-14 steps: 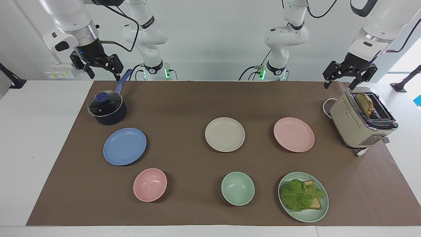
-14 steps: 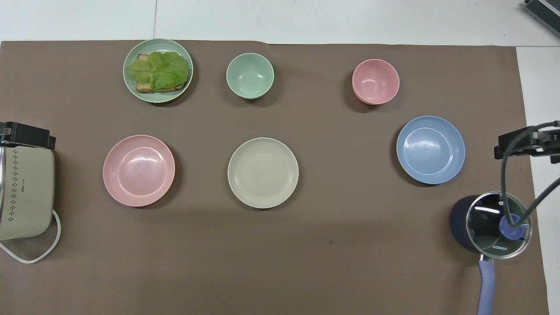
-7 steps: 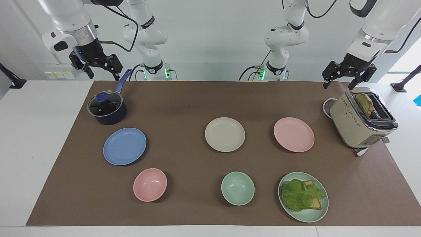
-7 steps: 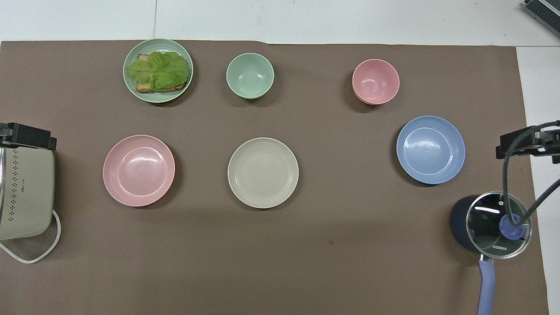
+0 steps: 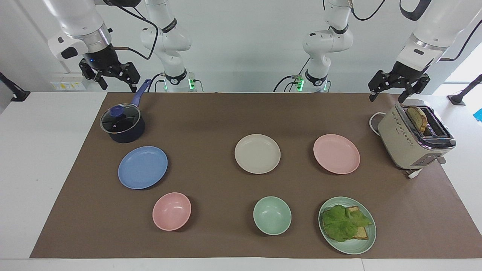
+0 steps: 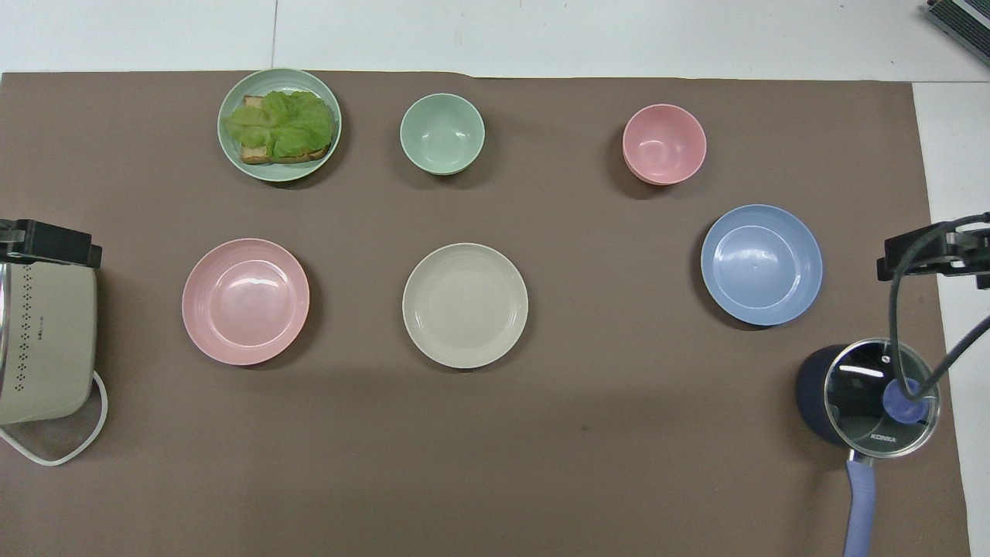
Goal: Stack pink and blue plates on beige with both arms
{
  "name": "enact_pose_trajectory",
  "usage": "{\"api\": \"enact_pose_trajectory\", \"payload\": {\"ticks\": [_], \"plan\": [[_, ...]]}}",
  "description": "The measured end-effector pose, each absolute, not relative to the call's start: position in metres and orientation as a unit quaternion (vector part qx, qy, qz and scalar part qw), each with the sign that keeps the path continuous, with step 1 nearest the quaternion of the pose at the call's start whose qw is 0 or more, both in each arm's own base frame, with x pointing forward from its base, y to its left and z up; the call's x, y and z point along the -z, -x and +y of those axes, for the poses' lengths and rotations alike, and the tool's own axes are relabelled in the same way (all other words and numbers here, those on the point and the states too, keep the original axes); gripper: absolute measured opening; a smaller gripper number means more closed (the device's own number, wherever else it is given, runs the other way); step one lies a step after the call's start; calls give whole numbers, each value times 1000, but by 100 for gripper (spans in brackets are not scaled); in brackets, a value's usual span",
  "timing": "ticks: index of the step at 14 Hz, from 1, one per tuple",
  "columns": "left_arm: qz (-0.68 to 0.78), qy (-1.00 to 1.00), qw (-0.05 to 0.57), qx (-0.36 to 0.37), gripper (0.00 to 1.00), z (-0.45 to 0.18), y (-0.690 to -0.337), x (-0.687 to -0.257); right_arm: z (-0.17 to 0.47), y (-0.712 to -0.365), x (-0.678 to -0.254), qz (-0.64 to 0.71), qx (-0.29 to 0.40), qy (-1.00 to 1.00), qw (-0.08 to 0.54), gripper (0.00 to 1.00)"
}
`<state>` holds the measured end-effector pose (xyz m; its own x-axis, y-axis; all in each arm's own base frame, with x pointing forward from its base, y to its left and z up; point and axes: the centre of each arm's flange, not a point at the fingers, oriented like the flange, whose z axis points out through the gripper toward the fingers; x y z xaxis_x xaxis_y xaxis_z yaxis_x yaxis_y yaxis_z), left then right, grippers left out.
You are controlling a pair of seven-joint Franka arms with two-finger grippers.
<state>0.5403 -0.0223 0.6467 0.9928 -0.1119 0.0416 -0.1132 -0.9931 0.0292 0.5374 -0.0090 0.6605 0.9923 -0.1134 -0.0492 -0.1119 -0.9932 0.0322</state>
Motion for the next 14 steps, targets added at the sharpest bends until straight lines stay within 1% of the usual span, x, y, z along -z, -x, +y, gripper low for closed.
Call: {"api": "enact_pose_trajectory", "payload": {"ticks": [7, 9, 14], "plan": [[-55, -998, 16, -14, 100, -21, -541, -638, -9, -537, -661, -56, 25, -998, 15, 100], [-52, -998, 16, -15, 100, -19, -545, -621, -9, -537, -661, -56, 25, -998, 15, 100], [-43, -999, 16, -22, 100, -11, -557, -550, -9, -537, -661, -56, 25, -998, 15, 100]]}}
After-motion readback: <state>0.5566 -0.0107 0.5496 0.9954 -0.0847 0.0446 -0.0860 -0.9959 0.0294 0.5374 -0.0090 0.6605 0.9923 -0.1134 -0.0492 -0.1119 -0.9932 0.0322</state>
